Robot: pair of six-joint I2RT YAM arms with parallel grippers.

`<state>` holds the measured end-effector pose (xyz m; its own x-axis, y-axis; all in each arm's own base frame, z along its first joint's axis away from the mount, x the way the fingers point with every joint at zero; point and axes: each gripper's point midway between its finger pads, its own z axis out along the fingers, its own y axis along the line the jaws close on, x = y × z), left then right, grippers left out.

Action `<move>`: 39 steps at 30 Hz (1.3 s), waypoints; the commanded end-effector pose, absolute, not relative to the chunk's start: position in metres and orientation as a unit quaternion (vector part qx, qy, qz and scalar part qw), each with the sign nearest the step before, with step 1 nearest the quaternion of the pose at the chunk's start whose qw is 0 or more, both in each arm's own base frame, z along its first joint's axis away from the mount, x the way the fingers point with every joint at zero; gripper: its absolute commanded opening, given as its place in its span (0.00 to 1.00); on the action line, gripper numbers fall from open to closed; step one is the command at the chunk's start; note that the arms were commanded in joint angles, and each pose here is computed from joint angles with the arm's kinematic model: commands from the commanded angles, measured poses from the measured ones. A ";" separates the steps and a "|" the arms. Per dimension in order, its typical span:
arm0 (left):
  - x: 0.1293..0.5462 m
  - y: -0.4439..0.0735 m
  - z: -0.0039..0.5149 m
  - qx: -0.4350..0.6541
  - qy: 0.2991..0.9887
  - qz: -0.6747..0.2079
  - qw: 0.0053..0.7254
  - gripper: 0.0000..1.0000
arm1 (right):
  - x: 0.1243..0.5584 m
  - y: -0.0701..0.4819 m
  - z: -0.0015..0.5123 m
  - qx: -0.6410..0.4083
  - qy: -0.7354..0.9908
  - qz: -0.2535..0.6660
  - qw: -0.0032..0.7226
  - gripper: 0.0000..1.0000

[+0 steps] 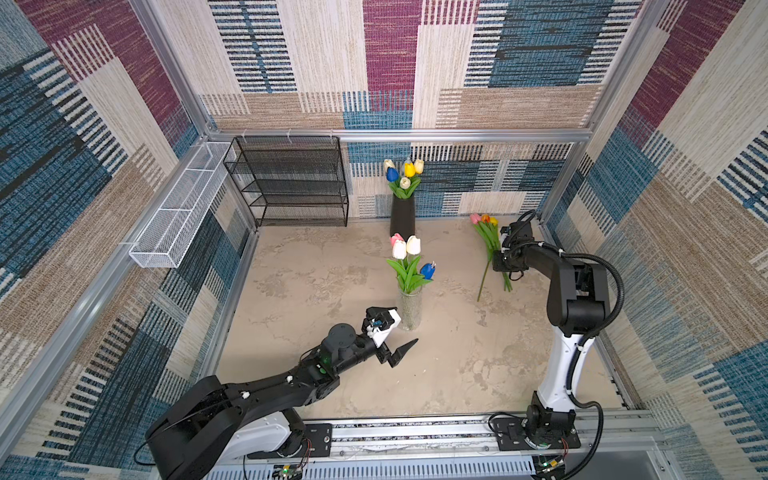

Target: Arrange the flowers into the vase

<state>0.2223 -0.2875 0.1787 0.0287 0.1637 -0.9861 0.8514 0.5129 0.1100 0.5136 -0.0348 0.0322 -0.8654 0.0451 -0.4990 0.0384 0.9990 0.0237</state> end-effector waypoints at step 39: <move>0.284 -0.198 0.256 0.178 0.664 -0.108 0.719 0.99 | 0.332 0.128 0.356 -0.195 0.593 0.316 0.715 0.07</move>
<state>0.2745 -0.2177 0.2579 0.1128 0.0627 -0.9916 0.4884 0.8656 0.1102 0.3669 0.1046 0.3157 -0.1028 0.2033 -0.9737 -0.5232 0.8215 0.2267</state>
